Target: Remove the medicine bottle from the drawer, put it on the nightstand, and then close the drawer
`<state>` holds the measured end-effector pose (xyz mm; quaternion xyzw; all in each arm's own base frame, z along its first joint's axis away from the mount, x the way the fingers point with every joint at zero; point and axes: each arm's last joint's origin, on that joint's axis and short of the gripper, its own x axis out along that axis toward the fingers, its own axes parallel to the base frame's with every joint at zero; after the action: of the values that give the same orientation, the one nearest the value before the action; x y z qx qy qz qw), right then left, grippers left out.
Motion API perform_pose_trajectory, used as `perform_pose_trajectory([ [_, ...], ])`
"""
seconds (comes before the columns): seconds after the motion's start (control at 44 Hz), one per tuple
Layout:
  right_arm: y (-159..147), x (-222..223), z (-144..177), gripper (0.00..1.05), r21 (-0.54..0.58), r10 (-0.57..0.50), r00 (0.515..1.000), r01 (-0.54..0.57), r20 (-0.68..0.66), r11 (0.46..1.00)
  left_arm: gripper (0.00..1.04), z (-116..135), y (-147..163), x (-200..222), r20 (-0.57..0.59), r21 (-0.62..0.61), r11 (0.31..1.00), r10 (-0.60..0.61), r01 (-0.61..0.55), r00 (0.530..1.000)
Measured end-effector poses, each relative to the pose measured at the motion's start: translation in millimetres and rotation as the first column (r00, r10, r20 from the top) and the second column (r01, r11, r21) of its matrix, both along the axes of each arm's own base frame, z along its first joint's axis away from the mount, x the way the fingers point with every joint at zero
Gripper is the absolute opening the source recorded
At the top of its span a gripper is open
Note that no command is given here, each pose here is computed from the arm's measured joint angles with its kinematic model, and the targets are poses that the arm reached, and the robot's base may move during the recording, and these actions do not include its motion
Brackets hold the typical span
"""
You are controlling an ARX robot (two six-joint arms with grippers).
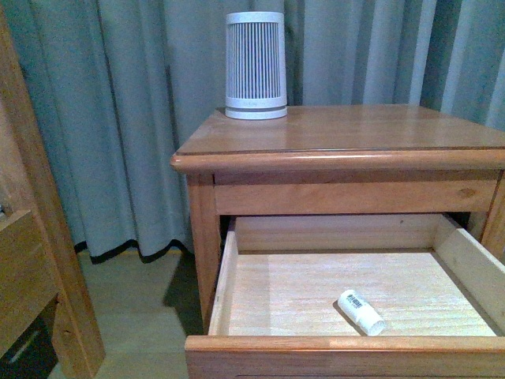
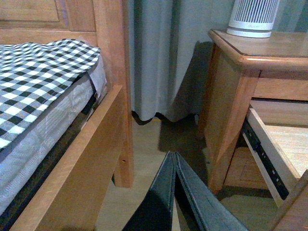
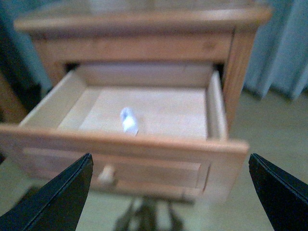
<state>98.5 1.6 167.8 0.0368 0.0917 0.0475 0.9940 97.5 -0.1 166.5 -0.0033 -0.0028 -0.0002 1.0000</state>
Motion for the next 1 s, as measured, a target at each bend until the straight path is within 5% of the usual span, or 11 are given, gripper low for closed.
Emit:
perform_pose_trajectory([
  [0.091, 4, 10, 12, 0.98, 0.032, 0.027, 0.992, -0.024, -0.122, 0.999, 0.04, 0, 0, 0, 0.0, 0.0, 1.0, 0.0, 0.0, 1.0],
  [0.25, 16, 41, 59, 0.98, 0.035, 0.067, 0.996, -0.065, -0.05, 0.997, 0.04, 0, 0, 0, -0.001, 0.0, 1.0, 0.0, 0.0, 1.0],
  [0.5, 41, 106, 86, 0.98, 0.031, 0.129, 0.988, -0.127, -0.082, 0.991, 0.04, 0, 0, 0, -0.001, 0.0, 1.0, 0.0, 0.0, 1.0],
  [0.727, 56, 183, 86, 0.98, 0.009, 0.082, 0.981, -0.082, -0.176, 0.997, 0.4, 0, 0, 0, -0.001, 0.0, 1.0, 0.0, 0.0, 1.0],
  [1.0, 76, 249, 43, 0.98, -0.042, 0.043, 0.935, -0.062, -0.352, 0.997, 0.81, 0, 0, 0, -0.001, 0.0, 1.0, 0.0, 0.0, 1.0],
])
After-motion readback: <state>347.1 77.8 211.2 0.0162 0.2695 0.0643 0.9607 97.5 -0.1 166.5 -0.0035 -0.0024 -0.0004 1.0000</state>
